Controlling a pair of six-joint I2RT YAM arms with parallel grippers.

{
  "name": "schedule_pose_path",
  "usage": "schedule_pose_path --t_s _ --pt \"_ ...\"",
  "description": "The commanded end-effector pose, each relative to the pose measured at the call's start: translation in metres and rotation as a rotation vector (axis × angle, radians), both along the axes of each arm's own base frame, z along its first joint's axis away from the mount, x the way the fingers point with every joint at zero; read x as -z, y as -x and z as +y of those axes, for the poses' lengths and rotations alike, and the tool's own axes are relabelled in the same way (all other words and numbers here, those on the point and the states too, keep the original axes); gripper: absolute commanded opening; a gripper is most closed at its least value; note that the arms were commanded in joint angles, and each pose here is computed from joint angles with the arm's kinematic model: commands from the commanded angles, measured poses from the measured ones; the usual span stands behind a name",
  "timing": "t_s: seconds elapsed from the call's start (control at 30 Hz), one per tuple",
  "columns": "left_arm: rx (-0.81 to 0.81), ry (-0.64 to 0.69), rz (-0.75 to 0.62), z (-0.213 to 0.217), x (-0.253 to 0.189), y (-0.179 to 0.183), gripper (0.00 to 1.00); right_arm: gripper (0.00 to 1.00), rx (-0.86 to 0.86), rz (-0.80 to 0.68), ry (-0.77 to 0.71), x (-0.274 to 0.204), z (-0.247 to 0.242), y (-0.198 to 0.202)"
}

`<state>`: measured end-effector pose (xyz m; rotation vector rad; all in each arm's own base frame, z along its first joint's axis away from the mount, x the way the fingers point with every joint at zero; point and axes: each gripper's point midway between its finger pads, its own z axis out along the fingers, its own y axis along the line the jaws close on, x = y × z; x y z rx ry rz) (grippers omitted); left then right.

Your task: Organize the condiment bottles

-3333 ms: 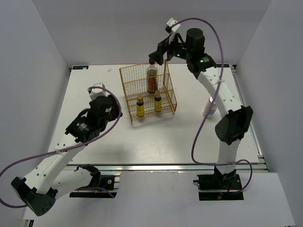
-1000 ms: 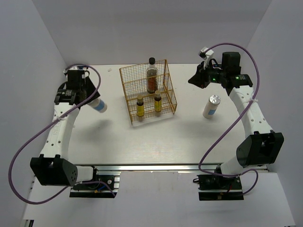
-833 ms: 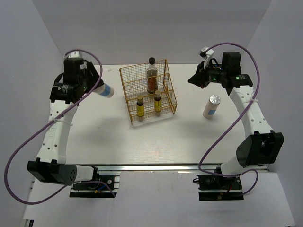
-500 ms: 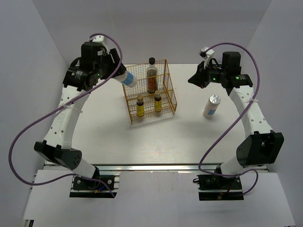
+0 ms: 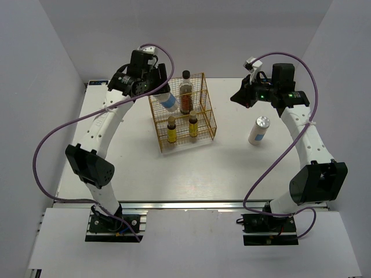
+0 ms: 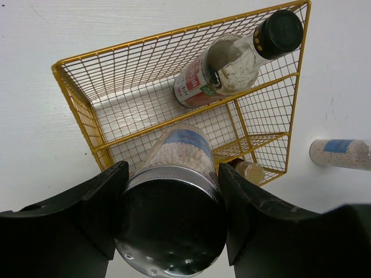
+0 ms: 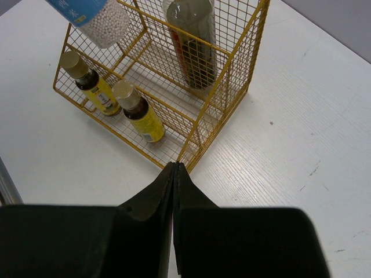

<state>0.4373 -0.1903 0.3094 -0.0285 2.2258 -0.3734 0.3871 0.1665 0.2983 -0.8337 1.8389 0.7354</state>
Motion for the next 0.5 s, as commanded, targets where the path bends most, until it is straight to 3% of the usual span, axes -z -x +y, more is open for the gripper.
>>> schedule_pose_path --t_s 0.0,0.47 --pt "-0.013 0.001 -0.121 0.001 -0.041 -0.005 0.00 0.03 0.012 -0.057 -0.007 -0.013 -0.002 -0.003" --pt "-0.016 -0.208 -0.057 -0.008 0.009 -0.005 0.00 0.03 0.011 -0.045 -0.013 -0.011 -0.001 -0.004"
